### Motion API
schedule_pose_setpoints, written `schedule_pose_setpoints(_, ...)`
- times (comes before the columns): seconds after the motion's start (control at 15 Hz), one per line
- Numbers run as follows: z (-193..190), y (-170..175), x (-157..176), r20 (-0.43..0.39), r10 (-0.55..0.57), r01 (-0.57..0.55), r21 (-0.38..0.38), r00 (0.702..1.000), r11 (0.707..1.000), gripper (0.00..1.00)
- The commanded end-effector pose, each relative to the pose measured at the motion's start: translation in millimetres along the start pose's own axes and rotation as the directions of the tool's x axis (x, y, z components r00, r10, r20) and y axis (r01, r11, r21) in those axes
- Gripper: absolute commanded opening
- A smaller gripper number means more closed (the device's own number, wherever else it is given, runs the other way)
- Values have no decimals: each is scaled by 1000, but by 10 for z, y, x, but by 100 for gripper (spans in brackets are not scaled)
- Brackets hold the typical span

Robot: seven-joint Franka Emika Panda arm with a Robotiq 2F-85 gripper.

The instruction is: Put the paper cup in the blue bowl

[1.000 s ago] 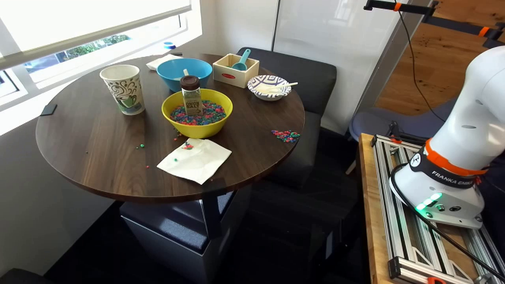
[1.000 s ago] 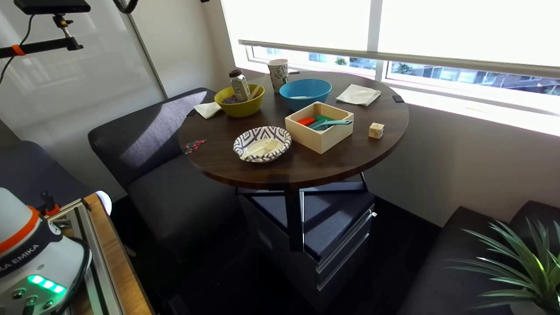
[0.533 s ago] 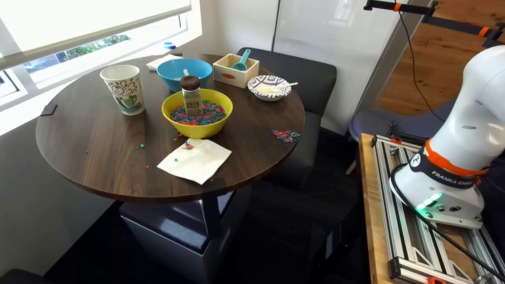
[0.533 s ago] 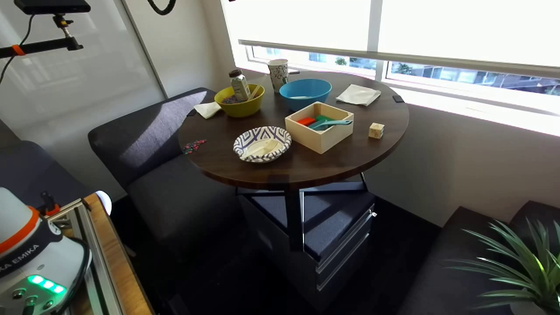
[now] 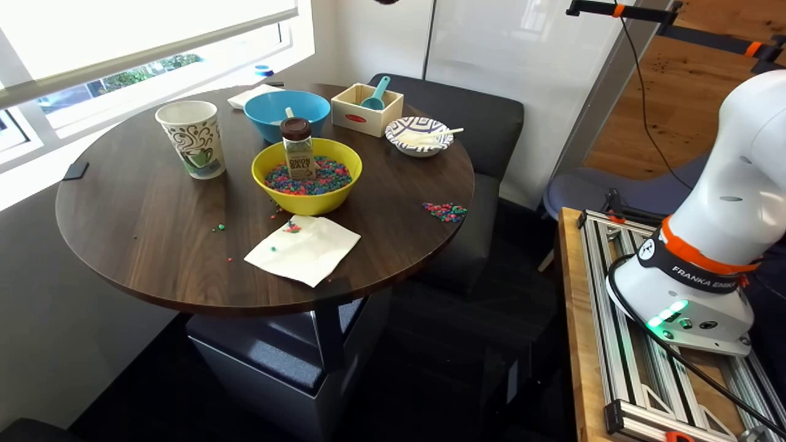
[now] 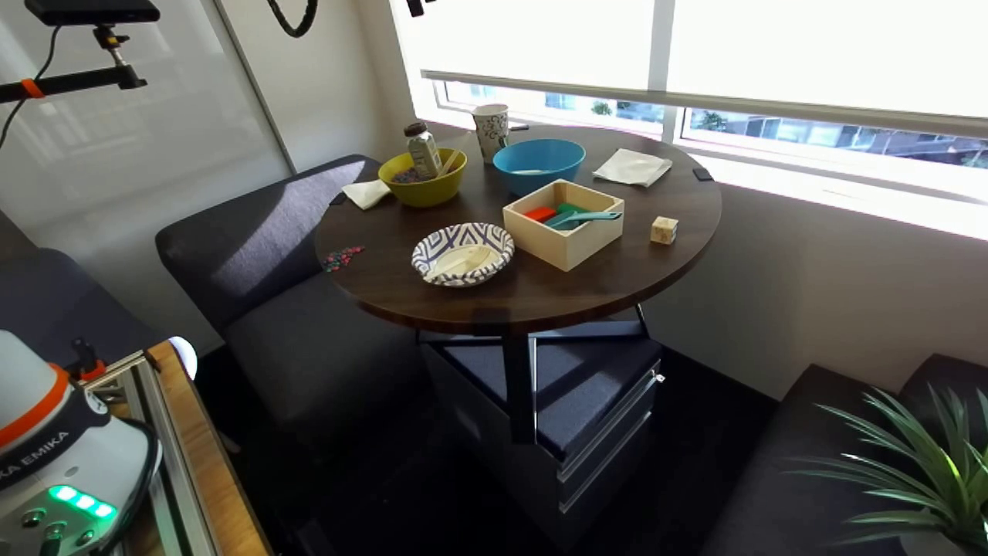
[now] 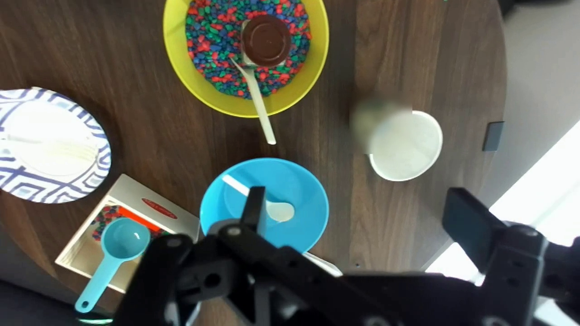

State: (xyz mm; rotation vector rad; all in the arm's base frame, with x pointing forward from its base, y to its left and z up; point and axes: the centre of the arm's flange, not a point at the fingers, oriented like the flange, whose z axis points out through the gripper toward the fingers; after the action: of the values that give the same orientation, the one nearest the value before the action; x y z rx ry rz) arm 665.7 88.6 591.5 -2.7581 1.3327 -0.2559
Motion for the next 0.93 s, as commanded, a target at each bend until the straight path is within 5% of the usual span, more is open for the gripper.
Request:
schedule_pose_setpoints(0.0,586,-498,229,55,43,-39,-71,998,997,100)
schedule_pose_setpoints(0.33,1420,-726,365,155,21,-14,-48,988,999,100)
schedule_pose_setpoints(0.4,1295,-432,178,113,26,-18,-70,993,997,100)
schedule_pose_setpoints(0.6,1518,-510,227,134,26,-17,-64,991,998,100)
schedule_pose_setpoints(0.87,1694,-642,319,142,54,-63,55,988,997,100)
